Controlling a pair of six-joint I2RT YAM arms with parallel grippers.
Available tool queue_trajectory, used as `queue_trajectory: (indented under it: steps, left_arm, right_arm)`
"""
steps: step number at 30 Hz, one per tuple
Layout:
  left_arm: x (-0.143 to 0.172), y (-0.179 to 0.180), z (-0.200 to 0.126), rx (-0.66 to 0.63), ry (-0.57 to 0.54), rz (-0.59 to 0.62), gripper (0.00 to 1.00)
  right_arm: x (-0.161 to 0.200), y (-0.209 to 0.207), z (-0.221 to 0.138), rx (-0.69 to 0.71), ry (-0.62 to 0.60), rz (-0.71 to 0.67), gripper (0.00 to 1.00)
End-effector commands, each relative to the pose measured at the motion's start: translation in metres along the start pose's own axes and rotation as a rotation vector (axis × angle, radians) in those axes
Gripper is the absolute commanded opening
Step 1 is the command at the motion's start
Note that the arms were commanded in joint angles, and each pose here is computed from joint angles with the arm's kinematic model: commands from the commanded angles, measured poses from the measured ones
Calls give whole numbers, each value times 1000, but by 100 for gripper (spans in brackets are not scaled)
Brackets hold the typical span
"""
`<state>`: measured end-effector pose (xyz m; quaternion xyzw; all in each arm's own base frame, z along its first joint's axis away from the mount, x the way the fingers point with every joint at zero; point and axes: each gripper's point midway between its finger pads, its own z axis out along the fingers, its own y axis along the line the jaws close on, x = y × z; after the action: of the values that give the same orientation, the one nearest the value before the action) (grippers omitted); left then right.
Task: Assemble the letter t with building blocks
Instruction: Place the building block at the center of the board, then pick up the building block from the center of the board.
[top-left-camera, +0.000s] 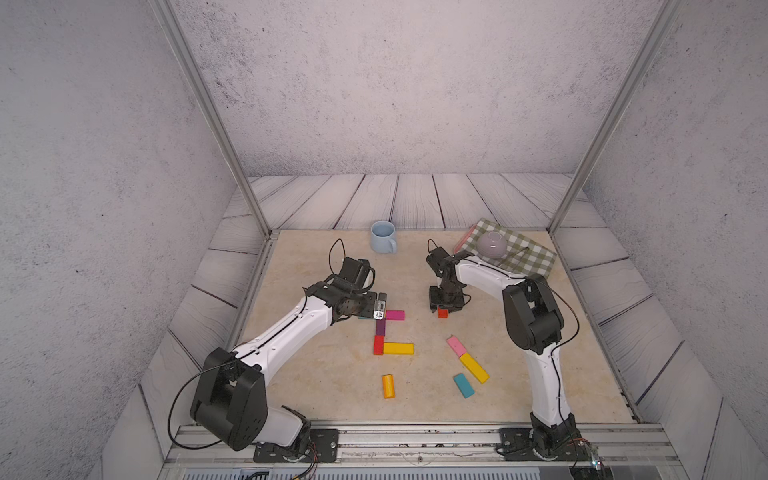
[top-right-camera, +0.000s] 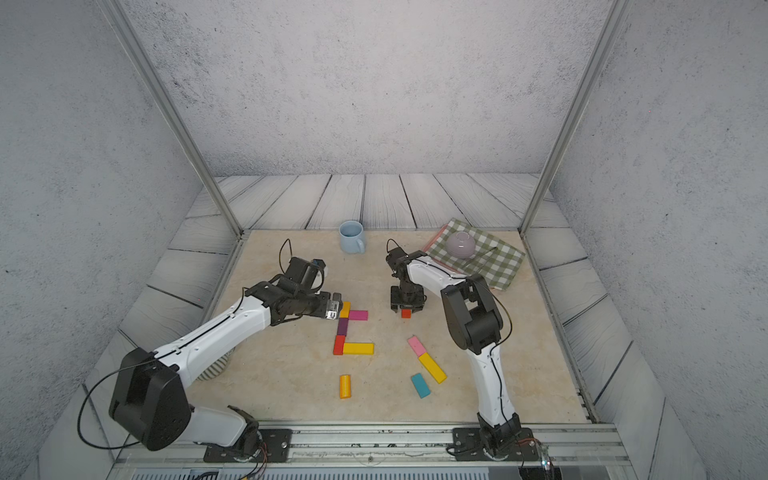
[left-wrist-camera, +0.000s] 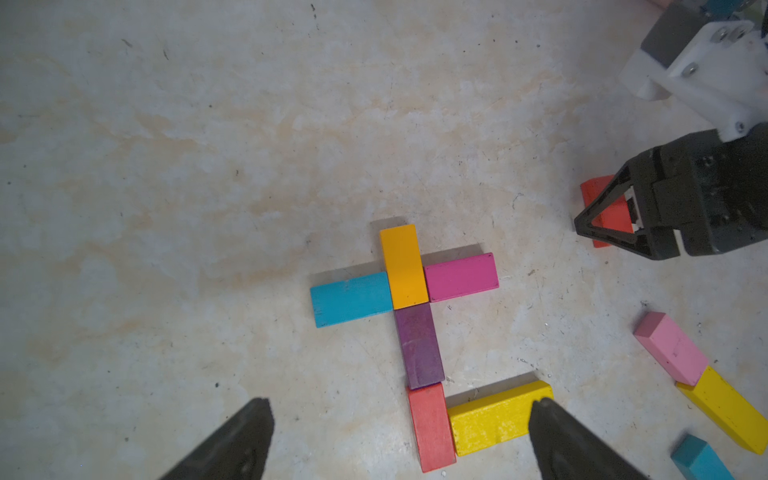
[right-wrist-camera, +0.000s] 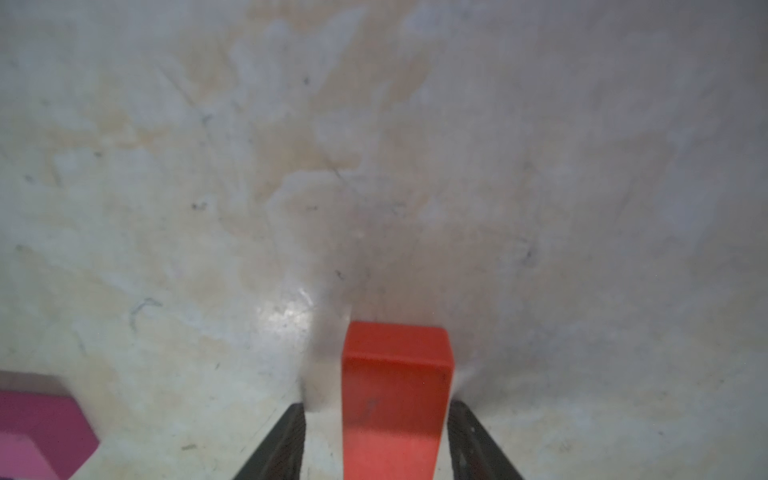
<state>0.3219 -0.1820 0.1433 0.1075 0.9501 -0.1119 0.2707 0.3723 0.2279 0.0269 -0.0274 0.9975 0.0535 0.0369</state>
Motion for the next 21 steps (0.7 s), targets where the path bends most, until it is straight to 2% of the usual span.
queue_trajectory:
  steps: [1, 3, 5, 12, 15, 17, 21]
  left_arm:
    - [-1, 4, -2, -16, -10, 2, 99]
    - [-1, 4, -2, -20, -11, 1, 99]
    - [-3, 6, -3, -29, -18, -4, 99]
    - [-5, 5, -4, -23, -29, -20, 99]
    - [-6, 6, -6, -25, -38, -19, 99]
    - [-7, 6, -7, -28, -43, -17, 100]
    - [-5, 8, -8, -33, -42, -17, 100]
  right_arm:
    - [-10, 14, -48, -79, -170, -95, 61]
    - [-2, 11, -63, -92, -210, -116, 62]
    - [17, 11, -69, -119, -187, -148, 62]
    - [80, -8, -45, -22, -77, -186, 63]
    - [93, -12, -30, -30, -40, -219, 62]
    - [98, -10, -25, -42, -46, -291, 61]
    - [103, -22, -23, 6, -55, -352, 62]
